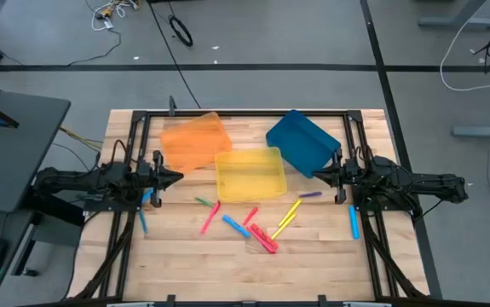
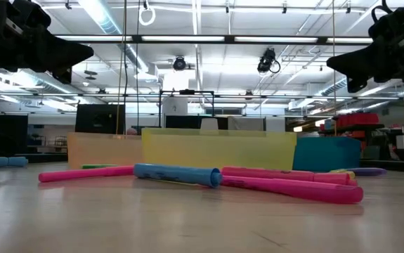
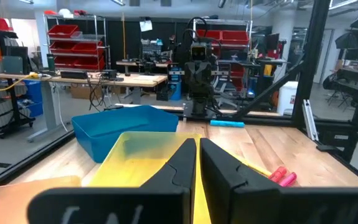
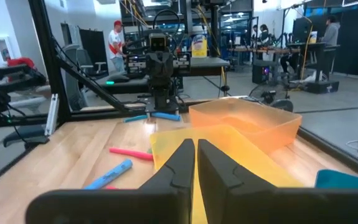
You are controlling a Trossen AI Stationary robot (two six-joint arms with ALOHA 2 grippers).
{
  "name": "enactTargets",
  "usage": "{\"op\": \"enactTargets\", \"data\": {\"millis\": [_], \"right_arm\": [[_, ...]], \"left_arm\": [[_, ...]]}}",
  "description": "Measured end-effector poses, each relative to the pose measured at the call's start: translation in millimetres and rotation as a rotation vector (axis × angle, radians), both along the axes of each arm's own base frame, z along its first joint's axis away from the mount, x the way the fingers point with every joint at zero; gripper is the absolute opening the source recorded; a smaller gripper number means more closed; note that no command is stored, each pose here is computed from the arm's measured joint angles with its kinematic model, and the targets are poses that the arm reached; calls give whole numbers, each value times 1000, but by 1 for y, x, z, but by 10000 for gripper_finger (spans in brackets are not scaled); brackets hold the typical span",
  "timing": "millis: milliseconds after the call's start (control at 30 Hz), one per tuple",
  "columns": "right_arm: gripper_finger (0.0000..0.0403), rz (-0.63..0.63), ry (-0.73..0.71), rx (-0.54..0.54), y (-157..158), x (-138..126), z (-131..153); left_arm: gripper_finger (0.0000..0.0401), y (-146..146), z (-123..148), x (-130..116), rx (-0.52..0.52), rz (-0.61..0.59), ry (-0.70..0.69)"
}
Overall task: Pick & Place Markers
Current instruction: Put the purple pen into the blue bin
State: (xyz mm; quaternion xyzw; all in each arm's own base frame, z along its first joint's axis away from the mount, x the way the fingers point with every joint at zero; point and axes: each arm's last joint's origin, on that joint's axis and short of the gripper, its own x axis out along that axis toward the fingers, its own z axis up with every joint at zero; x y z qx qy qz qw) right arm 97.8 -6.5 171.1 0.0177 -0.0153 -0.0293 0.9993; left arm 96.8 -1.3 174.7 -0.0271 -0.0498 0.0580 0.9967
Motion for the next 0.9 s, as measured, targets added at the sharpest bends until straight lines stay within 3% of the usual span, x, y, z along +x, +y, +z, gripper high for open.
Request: {"op": "enactTargets", "data": {"millis": [133, 300, 433, 767, 900], "right_arm": [[25, -6, -37, -11, 0, 0, 4], [25, -103, -370, 42, -3, -8, 34], [25, -220, -570, 26, -5, -17, 56], [25, -285, -490, -86, -7, -7, 131], [25, -283, -498, -80, -7, 2, 159]], "left_arm": [[28, 1, 5, -1, -6, 25, -52], [28, 3, 30, -8, 18, 82, -309], [28, 3, 52, -12, 81, 104, -331], [28, 5, 127, 5, 192, 215, -121], [28, 4, 160, 15, 184, 236, -137]]}}
